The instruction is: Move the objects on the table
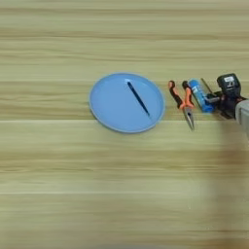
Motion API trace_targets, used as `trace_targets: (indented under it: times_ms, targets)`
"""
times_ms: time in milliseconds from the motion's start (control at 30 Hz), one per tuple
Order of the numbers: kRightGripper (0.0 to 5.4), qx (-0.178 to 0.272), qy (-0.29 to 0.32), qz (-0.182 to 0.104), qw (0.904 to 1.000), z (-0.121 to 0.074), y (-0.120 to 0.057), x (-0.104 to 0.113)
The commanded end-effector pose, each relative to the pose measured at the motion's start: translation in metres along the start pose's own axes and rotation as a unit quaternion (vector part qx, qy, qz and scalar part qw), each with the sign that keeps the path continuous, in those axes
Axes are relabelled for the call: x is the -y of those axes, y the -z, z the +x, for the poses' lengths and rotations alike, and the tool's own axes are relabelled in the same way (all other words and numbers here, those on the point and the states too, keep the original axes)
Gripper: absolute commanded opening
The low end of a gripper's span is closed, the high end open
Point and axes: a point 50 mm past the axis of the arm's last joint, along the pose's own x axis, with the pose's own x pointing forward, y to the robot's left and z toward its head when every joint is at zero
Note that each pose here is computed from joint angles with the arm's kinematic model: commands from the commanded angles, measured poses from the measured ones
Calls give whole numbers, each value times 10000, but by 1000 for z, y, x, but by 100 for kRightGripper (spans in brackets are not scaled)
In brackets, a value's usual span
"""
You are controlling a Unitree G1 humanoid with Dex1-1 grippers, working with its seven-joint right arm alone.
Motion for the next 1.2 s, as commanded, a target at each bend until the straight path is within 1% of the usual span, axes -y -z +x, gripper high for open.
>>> trace_targets:
  times_ms: [33,400,433,467,700,733,900,967,1133,1200]
  targets:
    - [82,669,233,-182,9973,-2,-45,12]
    - [82,654,249,-175,9974,-1,-44,11]
    - [127,655,249,-174,9974,-1,-44,11]
    - [140,659,251,-169,9974,-1,-44,11]
    - [225,709,276,-142,9970,-2,-47,12]
    - [231,736,282,-138,9968,-2,-48,12]
    - [304,885,269,-129,9956,-2,-54,12]
    - [323,935,269,-129,9952,-2,-57,12]
    - [383,1223,239,-97,9922,-4,-67,12]
    - [395,1383,213,-93,9901,-4,-72,11]
